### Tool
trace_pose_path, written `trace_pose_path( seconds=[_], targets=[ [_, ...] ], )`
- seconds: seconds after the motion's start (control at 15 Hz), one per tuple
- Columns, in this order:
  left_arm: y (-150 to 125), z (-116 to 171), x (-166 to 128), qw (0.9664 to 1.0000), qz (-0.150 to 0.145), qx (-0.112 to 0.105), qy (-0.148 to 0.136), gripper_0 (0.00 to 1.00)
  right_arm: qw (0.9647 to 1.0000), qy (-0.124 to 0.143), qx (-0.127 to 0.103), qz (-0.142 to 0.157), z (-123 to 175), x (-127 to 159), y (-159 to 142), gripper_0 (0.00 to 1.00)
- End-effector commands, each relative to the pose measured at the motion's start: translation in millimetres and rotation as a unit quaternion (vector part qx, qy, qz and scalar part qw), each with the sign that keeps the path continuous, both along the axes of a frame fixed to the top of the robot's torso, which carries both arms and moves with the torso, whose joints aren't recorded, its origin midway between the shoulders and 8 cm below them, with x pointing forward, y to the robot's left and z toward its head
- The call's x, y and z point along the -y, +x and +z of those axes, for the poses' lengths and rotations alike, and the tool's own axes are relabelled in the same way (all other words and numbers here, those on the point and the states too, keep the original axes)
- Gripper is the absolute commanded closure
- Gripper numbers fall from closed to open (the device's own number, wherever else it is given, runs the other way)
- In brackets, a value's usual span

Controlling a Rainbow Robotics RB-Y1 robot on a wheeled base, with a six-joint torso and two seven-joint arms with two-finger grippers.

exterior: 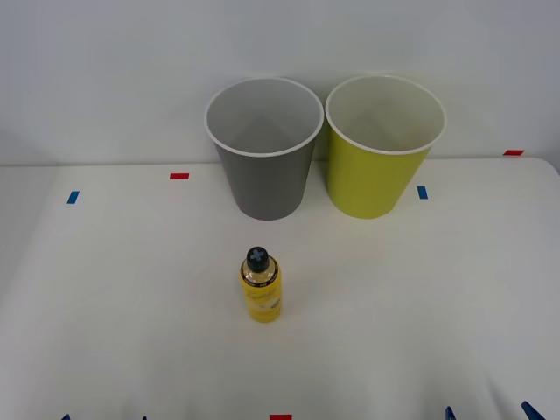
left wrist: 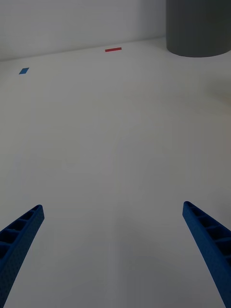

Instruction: Put cans in the gray bin and PET bottles in the light green bin.

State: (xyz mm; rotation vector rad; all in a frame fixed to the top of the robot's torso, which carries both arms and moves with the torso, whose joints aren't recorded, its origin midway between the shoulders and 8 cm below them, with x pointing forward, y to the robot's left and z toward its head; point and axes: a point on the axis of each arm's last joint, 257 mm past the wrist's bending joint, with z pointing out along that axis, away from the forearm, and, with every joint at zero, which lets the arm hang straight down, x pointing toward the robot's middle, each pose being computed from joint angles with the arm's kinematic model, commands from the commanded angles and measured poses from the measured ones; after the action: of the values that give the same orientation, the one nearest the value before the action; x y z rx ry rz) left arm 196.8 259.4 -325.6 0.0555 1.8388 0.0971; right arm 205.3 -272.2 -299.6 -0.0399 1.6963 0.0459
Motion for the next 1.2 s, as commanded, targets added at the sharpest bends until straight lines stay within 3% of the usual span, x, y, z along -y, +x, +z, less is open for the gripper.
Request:
trace_pose_path(
  seconds=[0.07,0.2,0.33,0.53,0.73,0.87,1.07,1.2],
  targets=[
    [2,0,3,0.9998,0.0,0.013,-0.016,0.0,1.0,0.0,0.0,0.0,0,0,0,0.01],
    [10,21,12,0.9985,-0.017,0.044,-0.028,0.0,1.0,0.0,0.0,0.0,0,0,0,0.01],
    [18,34,28,0.9952,-0.066,0.068,-0.025,0.0,1.0,0.0,0.0,0.0,0,0,0,0.01],
    [24,41,60,0.9829,-0.166,0.079,-0.012,0.0,1.0,0.0,0.0,0.0,0,0,0,0.01],
    [33,45,75,0.9695,-0.228,0.089,0.01,0.0,1.0,0.0,0.0,0.0,0,0,0,0.01],
    [42,48,82,0.9633,-0.251,0.095,0.015,0.0,1.0,0.0,0.0,0.0,0,0,0,0.02],
    [47,53,96,0.9568,-0.272,0.102,-0.002,0.0,1.0,0.0,0.0,0.0,0,0,0,0.01],
    [47,55,113,0.9507,-0.291,0.108,-0.011,0.0,1.0,0.0,0.0,0.0,0,0,0,0.01]
  ],
)
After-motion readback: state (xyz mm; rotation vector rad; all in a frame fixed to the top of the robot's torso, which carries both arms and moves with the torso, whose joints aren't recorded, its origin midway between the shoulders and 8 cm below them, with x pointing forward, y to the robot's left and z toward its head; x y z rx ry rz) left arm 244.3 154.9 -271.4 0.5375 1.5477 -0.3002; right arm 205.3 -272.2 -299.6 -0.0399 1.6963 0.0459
